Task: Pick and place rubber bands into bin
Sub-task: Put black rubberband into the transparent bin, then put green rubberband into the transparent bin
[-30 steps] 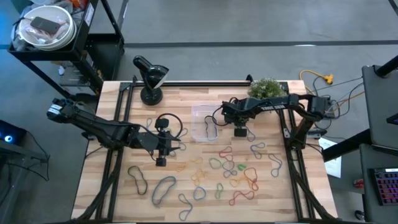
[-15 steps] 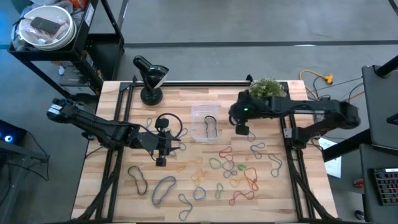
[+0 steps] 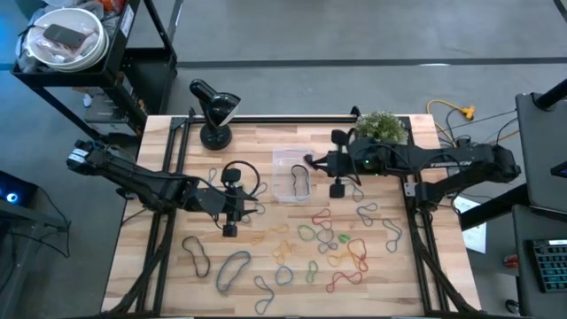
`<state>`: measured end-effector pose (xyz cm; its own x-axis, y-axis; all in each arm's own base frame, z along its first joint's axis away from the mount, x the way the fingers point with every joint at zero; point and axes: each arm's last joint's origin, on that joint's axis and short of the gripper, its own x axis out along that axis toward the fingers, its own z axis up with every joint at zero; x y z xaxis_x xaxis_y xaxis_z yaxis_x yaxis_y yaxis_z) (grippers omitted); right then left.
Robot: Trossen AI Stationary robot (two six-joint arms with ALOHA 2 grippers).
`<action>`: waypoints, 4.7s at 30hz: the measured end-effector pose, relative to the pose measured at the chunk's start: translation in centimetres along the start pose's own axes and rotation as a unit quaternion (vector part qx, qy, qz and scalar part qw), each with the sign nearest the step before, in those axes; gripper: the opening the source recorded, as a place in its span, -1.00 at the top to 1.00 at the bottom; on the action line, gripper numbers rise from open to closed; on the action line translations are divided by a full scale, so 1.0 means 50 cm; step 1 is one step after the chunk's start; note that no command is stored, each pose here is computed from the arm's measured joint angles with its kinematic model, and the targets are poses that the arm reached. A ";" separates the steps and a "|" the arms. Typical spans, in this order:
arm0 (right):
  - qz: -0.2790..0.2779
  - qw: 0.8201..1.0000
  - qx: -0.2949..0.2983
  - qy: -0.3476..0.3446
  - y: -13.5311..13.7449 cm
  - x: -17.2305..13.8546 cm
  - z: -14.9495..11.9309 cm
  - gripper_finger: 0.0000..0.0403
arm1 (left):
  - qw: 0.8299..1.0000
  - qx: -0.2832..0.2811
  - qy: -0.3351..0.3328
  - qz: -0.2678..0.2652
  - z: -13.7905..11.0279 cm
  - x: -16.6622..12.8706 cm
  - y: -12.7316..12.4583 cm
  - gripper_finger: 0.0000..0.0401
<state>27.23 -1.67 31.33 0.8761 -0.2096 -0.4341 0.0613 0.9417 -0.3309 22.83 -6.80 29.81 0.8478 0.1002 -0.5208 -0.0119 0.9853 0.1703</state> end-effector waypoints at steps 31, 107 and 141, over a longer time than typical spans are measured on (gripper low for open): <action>0.079 0.995 0.026 0.062 0.049 0.196 -0.082 0.60 | 1.000 0.002 0.007 0.000 -0.003 0.000 0.000 0.42; 0.144 0.976 0.056 0.153 0.149 -0.053 -0.082 0.24 | 0.929 -0.170 0.327 0.022 -0.290 0.196 0.151 0.90; 0.113 0.973 0.074 0.188 0.155 -0.044 -0.121 0.44 | 1.000 0.007 -0.019 0.005 -0.047 0.135 0.128 1.00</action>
<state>22.86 4.52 24.64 0.6401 -0.0480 -0.7668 -0.0201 0.9967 -0.0791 27.21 0.52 25.43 0.8676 0.1047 -0.4861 -0.0135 0.9822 0.1875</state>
